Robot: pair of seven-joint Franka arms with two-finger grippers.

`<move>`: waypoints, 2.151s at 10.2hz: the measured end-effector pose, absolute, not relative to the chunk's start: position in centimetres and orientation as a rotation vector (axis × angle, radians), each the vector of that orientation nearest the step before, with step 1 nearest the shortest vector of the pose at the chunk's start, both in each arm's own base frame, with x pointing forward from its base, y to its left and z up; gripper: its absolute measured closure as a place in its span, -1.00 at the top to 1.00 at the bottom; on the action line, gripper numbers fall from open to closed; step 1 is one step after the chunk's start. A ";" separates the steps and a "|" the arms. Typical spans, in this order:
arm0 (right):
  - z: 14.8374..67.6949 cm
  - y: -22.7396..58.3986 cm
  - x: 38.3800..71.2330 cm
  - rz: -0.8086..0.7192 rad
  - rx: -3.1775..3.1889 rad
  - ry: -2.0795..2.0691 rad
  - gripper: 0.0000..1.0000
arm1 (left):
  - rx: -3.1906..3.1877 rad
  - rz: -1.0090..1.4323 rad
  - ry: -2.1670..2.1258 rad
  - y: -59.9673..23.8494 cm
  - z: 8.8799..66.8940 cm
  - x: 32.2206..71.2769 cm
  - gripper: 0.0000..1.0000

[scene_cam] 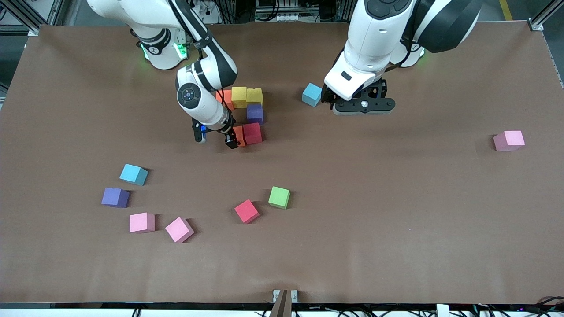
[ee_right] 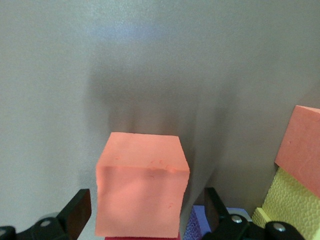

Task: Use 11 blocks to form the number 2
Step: 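Open the right gripper to release the orange cube beside the pink cube, then move the right gripper to the pink cube while the left gripper reaches green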

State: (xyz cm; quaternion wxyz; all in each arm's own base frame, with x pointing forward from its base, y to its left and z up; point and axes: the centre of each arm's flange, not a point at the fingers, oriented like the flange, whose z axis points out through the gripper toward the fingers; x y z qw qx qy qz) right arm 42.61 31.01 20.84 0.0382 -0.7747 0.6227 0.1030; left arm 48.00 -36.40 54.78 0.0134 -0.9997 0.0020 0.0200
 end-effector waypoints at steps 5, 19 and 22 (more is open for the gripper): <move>21.8 31.2 42.5 0.351 -2.412 1.898 1.00 | -3.114 0.062 0.006 -36.4 54.8 48.0 1.00; 28.4 19.5 56.1 0.123 -2.575 1.642 1.00 | -3.113 0.064 0.006 -36.4 54.8 48.0 1.00; 28.7 15.9 60.7 0.088 -2.667 1.495 1.00 | -3.113 0.067 0.048 -36.6 54.6 47.9 1.00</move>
